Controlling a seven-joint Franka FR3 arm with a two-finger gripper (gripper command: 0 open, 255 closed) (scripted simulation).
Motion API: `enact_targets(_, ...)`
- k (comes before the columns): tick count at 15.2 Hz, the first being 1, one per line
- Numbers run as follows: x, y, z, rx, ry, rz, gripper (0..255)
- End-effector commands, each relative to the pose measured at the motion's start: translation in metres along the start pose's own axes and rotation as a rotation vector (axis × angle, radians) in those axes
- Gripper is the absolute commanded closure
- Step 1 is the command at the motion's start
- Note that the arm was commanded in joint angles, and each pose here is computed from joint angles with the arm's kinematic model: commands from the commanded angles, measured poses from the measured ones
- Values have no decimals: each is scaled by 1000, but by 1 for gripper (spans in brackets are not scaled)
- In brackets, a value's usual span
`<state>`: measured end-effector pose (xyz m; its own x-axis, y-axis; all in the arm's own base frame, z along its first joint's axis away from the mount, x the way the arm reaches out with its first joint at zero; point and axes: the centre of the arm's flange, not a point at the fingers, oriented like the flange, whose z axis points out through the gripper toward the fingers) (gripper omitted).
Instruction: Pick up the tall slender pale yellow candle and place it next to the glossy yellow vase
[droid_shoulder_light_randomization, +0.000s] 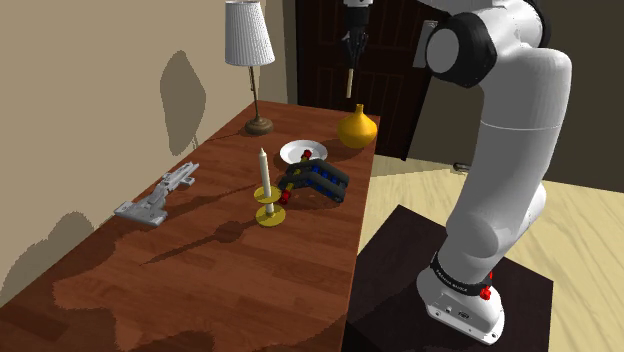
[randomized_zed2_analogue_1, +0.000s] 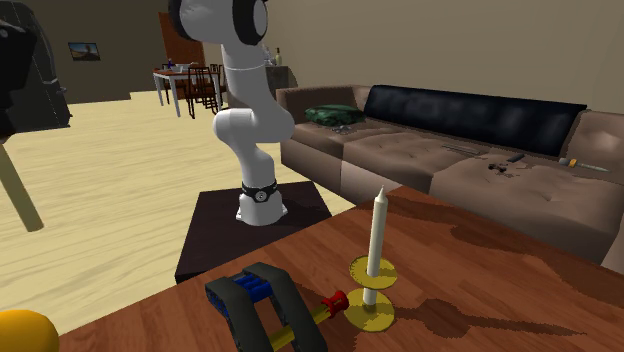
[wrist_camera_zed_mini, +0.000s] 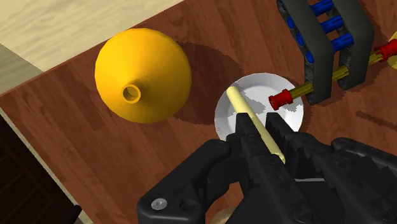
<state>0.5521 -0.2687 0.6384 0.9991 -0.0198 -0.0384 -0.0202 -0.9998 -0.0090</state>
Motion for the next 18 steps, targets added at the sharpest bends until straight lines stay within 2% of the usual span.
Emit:
enact_targets(1,5,9,10,0,0,-2,255)
enact_targets(18,8,9,100,0,0,-2,255)
